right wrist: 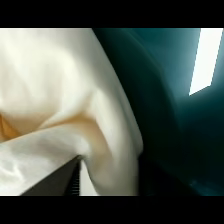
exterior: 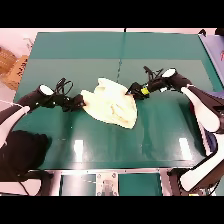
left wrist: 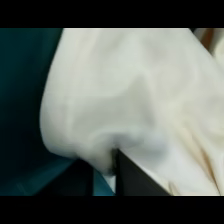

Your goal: Fold the shirts.

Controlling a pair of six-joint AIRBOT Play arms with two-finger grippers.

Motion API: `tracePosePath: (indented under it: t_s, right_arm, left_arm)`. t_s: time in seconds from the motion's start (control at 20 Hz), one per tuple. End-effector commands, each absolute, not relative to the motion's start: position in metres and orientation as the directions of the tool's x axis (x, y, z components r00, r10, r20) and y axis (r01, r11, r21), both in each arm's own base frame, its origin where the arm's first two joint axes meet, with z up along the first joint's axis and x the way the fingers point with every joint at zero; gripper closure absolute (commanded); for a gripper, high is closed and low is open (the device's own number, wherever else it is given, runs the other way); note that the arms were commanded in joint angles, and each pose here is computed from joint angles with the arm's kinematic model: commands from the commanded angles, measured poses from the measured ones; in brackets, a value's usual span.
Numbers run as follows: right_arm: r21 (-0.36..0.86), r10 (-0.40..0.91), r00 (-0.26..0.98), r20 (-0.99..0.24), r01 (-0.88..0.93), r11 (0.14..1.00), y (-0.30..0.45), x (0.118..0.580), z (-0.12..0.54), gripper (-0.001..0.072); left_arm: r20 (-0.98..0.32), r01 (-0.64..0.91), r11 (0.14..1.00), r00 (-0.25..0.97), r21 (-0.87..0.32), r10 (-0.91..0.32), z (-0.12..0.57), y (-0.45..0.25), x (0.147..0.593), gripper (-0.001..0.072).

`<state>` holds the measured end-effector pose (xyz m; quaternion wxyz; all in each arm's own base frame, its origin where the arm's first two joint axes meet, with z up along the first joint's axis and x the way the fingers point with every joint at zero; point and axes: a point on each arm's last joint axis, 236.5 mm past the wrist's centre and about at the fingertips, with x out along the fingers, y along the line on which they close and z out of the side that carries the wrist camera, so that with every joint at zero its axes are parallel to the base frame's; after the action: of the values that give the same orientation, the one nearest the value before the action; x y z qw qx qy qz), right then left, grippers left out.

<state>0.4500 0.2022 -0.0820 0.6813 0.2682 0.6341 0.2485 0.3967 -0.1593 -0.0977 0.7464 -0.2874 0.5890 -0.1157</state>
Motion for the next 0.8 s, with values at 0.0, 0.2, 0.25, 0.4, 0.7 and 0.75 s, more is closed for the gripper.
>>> tracePosePath:
  t_s: [0.0, 0.2, 0.25, 0.4, 0.7, 0.75]
  right_arm:
    - [0.691, 0.692, 0.038, -0.721, -0.040, 0.722, 0.223, 0.453, -0.083, 0.0602]
    - [0.717, 0.720, 0.035, -0.693, -0.077, 0.693, 0.199, 0.458, -0.034, 0.0700]
    - [0.717, 0.723, 0.073, -0.687, -0.090, 0.691, 0.187, 0.462, -0.013, 0.0700]
    - [0.691, 0.709, 0.261, -0.655, -0.172, 0.702, 0.149, 0.469, 0.079, 0.0700]
    - [0.504, 0.598, 0.677, -0.429, -0.370, 0.780, 0.099, 0.404, 0.298, 0.0700]
    - [0.464, 0.570, 0.736, -0.365, -0.387, 0.797, 0.094, 0.389, 0.330, 0.0699]
  left_arm:
    - [-0.796, -0.173, 0.800, 0.345, -0.574, -0.497, -0.094, -0.156, 0.414, 0.0688]
    - [-0.750, 0.011, 0.825, 0.410, -0.565, -0.519, -0.034, -0.162, 0.437, 0.0689]
    - [-0.727, 0.061, 0.828, 0.448, -0.557, -0.521, -0.006, -0.162, 0.444, 0.0689]
    - [-0.614, 0.221, 0.833, 0.586, -0.507, -0.529, 0.103, -0.162, 0.455, 0.0689]
    - [-0.237, 0.459, 0.820, 0.802, -0.343, -0.548, 0.345, -0.155, 0.410, 0.0689]
    - [-0.202, 0.482, 0.820, 0.809, -0.308, -0.552, 0.371, -0.154, 0.396, 0.0689]
